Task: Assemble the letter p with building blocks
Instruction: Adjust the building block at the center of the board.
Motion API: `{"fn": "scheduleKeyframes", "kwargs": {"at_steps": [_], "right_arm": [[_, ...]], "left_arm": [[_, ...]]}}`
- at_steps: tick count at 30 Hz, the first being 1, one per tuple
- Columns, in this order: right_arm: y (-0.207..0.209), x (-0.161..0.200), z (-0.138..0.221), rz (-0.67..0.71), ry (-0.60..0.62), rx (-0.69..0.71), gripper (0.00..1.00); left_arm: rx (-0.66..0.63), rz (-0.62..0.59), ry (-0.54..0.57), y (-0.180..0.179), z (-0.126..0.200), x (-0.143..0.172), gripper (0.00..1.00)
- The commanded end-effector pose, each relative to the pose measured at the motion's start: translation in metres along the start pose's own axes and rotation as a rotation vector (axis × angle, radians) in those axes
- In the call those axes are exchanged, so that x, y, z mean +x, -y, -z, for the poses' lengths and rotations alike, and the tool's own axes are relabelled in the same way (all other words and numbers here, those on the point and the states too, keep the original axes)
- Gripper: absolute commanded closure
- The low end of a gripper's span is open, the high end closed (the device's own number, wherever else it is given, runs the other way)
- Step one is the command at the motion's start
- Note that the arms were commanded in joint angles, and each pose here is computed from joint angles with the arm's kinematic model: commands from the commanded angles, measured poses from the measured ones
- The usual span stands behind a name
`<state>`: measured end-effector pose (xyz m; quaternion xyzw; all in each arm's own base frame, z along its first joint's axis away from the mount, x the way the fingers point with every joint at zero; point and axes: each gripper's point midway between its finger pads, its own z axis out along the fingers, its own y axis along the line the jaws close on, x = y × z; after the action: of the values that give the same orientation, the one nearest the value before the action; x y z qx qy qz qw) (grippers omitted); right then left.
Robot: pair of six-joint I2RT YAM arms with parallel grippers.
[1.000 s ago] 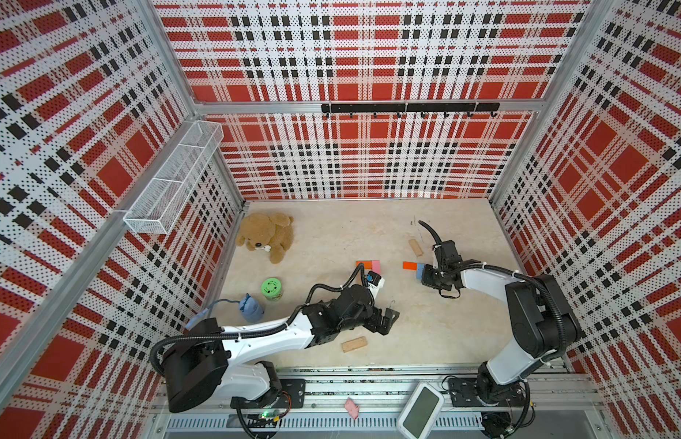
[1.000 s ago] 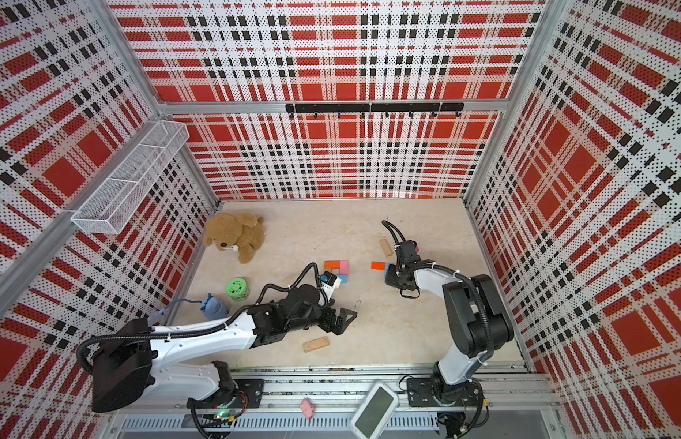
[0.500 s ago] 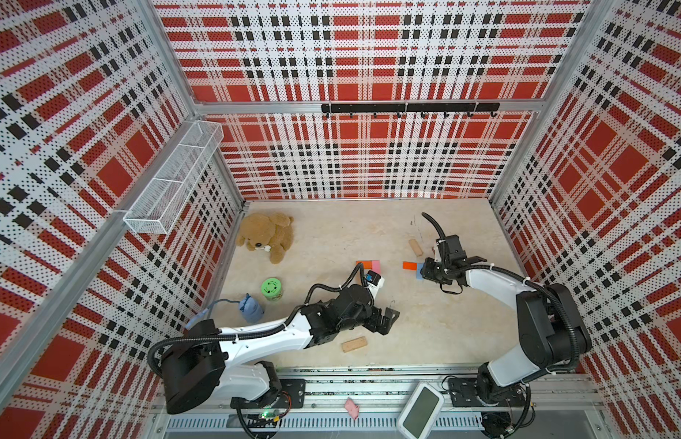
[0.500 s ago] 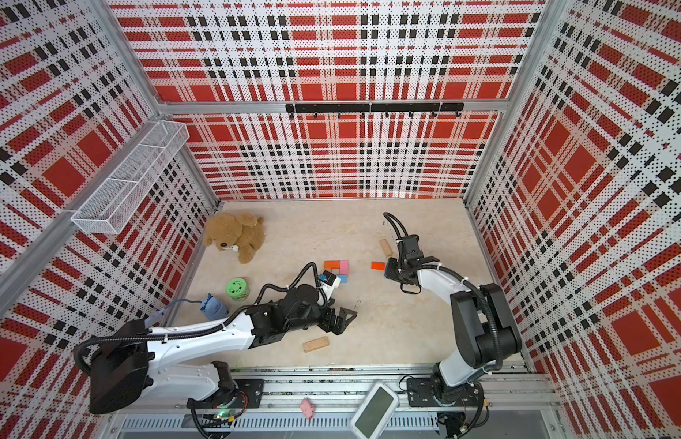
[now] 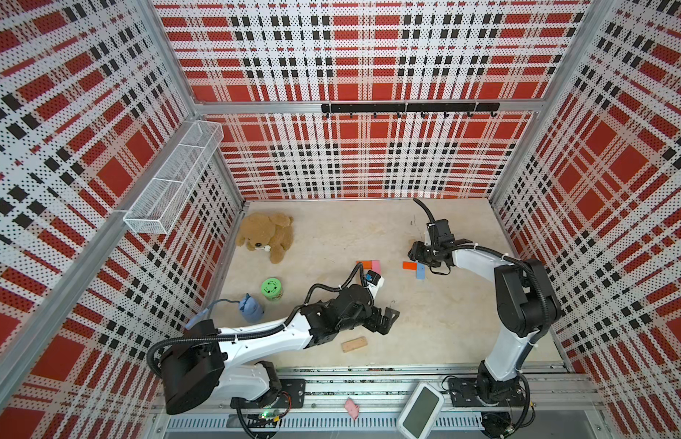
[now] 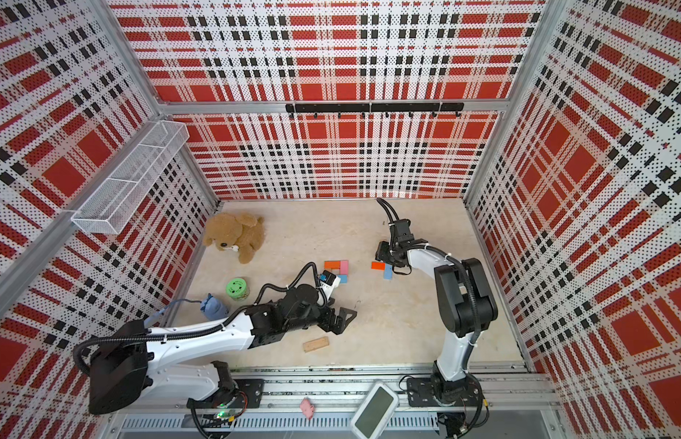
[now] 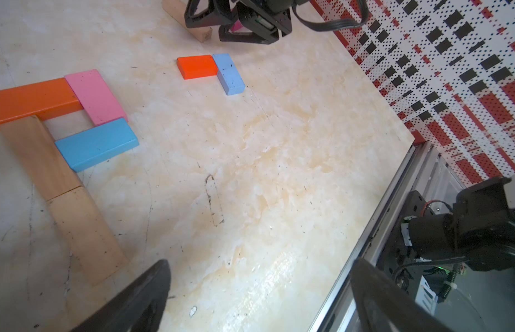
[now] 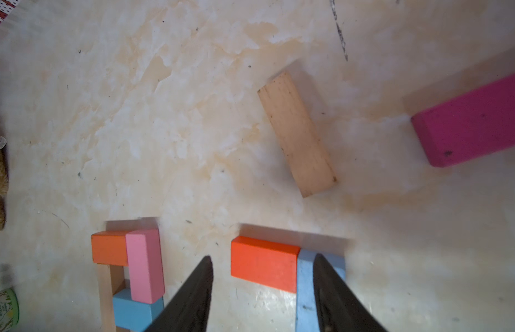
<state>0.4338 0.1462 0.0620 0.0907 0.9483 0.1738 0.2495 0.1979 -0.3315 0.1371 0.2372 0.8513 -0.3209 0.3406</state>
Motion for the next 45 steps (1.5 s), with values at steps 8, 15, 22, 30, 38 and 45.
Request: {"fn": "scheduleKeyframes", "kwargs": {"at_steps": [8,15,22,30,38,45], "right_arm": [[-0.001,-0.013,-0.018,0.028,0.003,-0.017,0.42],[0.003,-0.011,-0.026,0.031,-0.015,-0.003,0.42],[0.003,-0.007,-0.03,0.029,-0.035,-0.004,0.42],[0.005,0.001,-0.031,0.019,-0.052,-0.011,0.42],[0.005,0.004,-0.031,0.017,-0.061,-0.016,0.43],[0.007,0.003,-0.031,0.016,-0.055,0.002,0.43]], "left_arm": [[0.002,0.001,0.025,0.003,-0.001,-0.013,0.01],[0.003,-0.001,0.027,0.003,0.0,-0.013,0.01],[0.002,-0.003,0.027,0.003,-0.001,-0.013,0.01],[0.005,-0.004,0.031,0.003,0.001,-0.014,0.01],[0.004,-0.007,0.035,0.003,0.002,-0.015,0.01],[0.005,-0.007,0.035,0.003,0.002,-0.015,0.01]]}}
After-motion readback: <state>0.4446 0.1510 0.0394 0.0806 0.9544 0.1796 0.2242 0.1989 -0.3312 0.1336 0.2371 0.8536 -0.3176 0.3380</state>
